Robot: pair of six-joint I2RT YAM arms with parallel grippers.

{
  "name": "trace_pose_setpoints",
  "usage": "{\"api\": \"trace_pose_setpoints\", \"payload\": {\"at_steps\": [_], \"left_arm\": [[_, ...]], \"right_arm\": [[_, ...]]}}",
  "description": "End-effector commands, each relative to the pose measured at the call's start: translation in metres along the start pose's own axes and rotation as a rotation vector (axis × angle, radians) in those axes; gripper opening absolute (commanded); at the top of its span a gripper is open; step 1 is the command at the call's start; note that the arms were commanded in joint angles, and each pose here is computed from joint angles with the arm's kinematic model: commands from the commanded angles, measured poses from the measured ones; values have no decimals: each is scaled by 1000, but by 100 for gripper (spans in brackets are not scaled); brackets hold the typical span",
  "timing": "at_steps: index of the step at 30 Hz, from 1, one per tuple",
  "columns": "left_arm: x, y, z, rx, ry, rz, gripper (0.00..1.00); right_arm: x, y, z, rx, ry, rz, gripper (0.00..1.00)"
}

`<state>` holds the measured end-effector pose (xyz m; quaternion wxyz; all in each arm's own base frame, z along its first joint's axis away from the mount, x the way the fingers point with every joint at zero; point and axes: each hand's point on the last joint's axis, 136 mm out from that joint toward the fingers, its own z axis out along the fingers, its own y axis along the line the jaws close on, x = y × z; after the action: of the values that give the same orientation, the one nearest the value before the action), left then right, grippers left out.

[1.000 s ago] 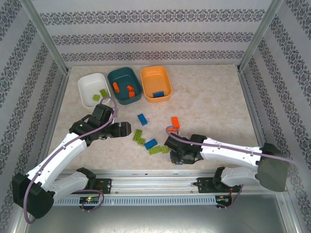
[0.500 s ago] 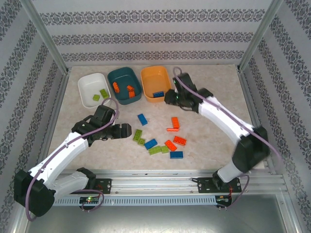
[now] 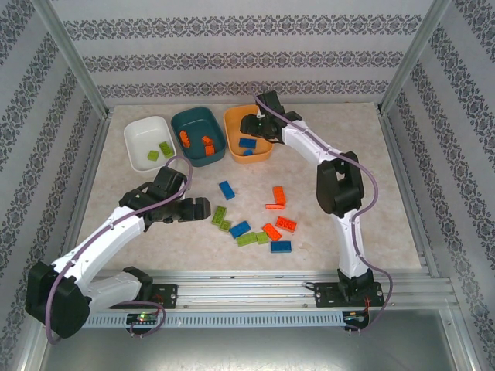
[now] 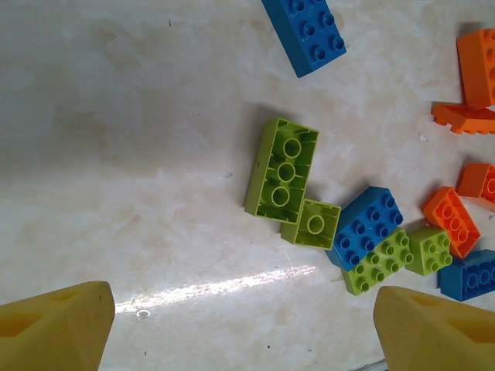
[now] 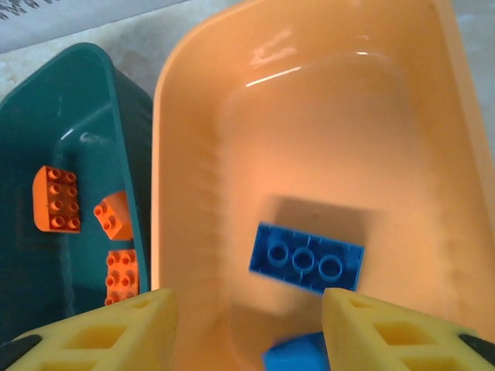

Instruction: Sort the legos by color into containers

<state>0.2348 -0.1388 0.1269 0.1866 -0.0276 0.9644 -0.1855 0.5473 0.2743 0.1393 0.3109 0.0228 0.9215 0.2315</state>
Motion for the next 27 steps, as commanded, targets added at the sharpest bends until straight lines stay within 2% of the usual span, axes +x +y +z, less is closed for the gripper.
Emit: {"api": "trace_pose_setpoints", "payload": {"at_steps": [1, 5, 9, 13, 19, 21, 24, 27], "left_arm": [[0, -1, 1, 7, -6, -5, 87], [-3, -3, 1, 14, -15, -5, 87], [-8, -10, 6, 35, -10, -8, 87], [-14, -19, 13, 43, -1, 1, 87], [-21, -33, 20, 58, 5, 28, 87], [-19, -33, 23, 58, 10, 30, 88], [-14, -31, 25, 62, 13, 23, 88], [-11, -31, 25, 75, 5, 11, 88]], "right_arm": [[-15, 9, -16, -39, -25, -15, 52], [-3, 11, -46, -37, -29, -24, 54], [37, 7, -93, 38, 31, -89, 61], [100, -26, -134, 143, 162, -75, 65], [204, -74, -187, 253, 373, -26, 66], [233, -77, -201, 254, 413, -28, 67], [278, -78, -220, 257, 485, -35, 76], [312, -78, -229, 263, 525, -35, 78]]}}
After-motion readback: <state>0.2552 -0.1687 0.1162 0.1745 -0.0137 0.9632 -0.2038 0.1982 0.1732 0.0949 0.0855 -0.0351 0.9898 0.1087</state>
